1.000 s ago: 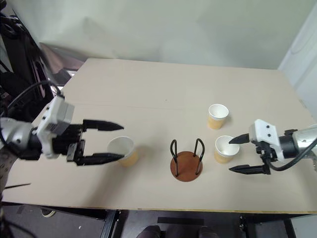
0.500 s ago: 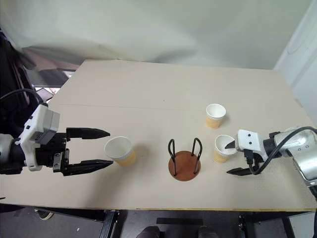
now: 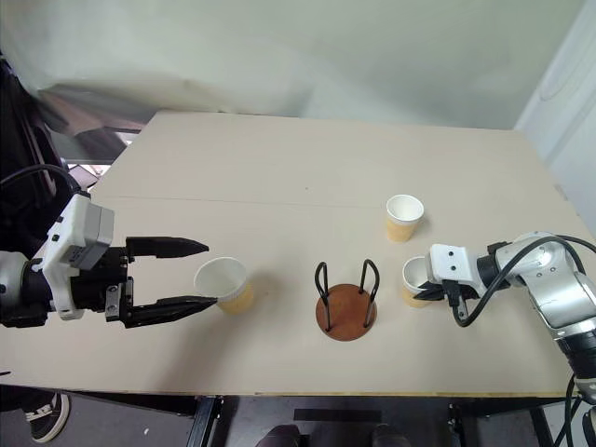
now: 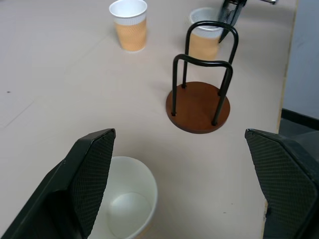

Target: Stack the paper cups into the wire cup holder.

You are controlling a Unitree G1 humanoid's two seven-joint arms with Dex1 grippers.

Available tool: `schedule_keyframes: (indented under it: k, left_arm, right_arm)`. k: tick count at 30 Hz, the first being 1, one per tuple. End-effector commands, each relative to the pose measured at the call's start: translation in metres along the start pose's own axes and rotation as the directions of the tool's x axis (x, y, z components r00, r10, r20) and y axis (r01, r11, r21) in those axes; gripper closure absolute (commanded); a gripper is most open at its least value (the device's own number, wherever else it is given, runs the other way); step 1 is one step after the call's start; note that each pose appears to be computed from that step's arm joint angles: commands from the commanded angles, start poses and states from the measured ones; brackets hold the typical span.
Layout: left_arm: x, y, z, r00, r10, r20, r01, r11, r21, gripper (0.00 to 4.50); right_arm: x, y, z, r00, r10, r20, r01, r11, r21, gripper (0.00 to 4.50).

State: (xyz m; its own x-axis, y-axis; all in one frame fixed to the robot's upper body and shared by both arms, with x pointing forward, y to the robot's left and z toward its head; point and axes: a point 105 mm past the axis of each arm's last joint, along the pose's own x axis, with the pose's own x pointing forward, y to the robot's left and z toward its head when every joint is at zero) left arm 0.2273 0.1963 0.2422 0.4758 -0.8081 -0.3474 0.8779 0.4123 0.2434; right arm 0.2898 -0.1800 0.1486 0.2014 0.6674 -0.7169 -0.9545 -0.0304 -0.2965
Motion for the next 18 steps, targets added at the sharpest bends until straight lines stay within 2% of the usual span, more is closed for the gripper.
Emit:
schedule_keyframes:
  k: [1,6,10,15,18]
  left_arm:
    - [-0.003,0.001,0.006,1.0,0.005,-0.003,-0.005,0.999,0.042,0.03]
    - [-0.004,0.003,0.004,1.0,0.009,-0.014,-0.008,0.999,0.038,0.03]
    - [-0.002,0.004,0.0,1.0,0.004,-0.021,-0.003,0.999,0.033,0.03]
    - [0.004,0.005,-0.001,1.0,-0.013,-0.02,0.013,0.999,0.035,0.03]
    - [0.007,0.006,-0.001,1.0,-0.02,-0.02,0.021,0.999,0.038,0.03]
  right_arm:
    - [-0.028,-0.004,0.027,0.999,-0.014,0.052,0.018,0.997,-0.075,4.46]
    - [-0.064,-0.01,0.066,0.987,-0.035,0.155,0.059,0.986,-0.153,4.46]
    - [-0.095,-0.021,0.114,0.962,-0.053,0.268,0.13,0.951,-0.281,4.46]
    - [-0.085,-0.003,0.164,0.92,0.161,0.358,0.024,0.887,-0.461,4.46]
    - [-0.067,0.005,0.17,0.908,0.256,0.33,-0.054,0.855,-0.516,4.46]
